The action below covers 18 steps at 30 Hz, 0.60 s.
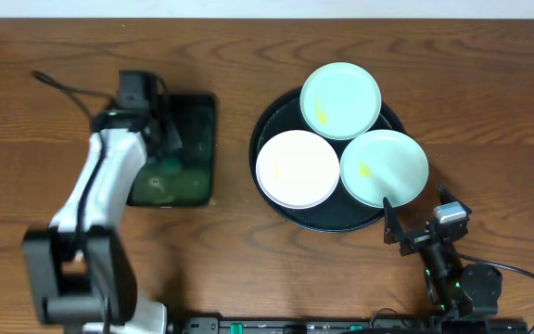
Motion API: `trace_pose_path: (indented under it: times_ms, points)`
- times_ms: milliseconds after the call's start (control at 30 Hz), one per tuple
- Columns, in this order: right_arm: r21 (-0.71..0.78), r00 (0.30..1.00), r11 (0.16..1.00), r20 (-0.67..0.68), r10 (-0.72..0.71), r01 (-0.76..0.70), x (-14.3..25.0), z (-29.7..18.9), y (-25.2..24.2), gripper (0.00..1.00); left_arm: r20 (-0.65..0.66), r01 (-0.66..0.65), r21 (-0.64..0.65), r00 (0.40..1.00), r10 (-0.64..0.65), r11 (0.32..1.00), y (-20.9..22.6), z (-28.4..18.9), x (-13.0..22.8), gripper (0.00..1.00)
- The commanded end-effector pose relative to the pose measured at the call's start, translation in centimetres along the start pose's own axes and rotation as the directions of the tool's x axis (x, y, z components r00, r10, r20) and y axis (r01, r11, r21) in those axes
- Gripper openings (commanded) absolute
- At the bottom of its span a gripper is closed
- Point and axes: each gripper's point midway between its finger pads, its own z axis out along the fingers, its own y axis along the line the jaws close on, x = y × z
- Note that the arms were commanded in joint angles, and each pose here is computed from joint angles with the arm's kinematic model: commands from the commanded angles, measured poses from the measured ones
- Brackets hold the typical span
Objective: Clean dirty plates on tray and stack at the side
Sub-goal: 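Lift the sponge with the left gripper out of the basin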
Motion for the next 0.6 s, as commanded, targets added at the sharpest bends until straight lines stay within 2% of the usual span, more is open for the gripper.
trace_pose_path:
  times_ms: [0, 67, 167, 267, 367, 567]
  points:
    - [-0.005, 1.000, 1.000, -0.005, -0.007, 0.007, 0.2, 0.0, 0.2, 0.99, 0.109, -0.011, 0.041, 0.994, 0.007, 0.999, -0.6, -4.6, -2.7, 0.07]
    - [-0.005, 1.000, 1.000, -0.005, -0.007, 0.007, 0.2, 0.0, 0.2, 0.99, 0.149, -0.023, 0.141, 0.989, 0.001, 0.990, -2.1, -8.2, -3.3, 0.07]
    - [-0.005, 1.000, 1.000, -0.005, -0.007, 0.006, 0.2, 0.0, 0.2, 0.99, 0.210, -0.058, 0.362, 0.977, -0.021, 0.930, -5.4, -13.7, -3.2, 0.07]
    - [-0.005, 1.000, 1.000, -0.005, -0.007, 0.007, 0.2, 0.0, 0.2, 0.99, 0.208, 0.000, 0.423, 0.973, -0.097, 0.906, -6.4, -16.2, -2.3, 0.08]
    - [-0.005, 1.000, 1.000, -0.005, -0.007, 0.007, 0.2, 0.0, 0.2, 0.99, 0.124, 0.053, 0.441, 0.985, -0.119, 0.896, -8.3, -16.1, -0.1, 0.07]
    - [-0.005, 1.000, 1.000, -0.005, -0.007, 0.007, 0.2, 0.0, 0.2, 0.99, -0.009, -0.003, 0.447, 1.000, 0.008, 0.894, -15.2, -11.8, 4.9, 0.07]
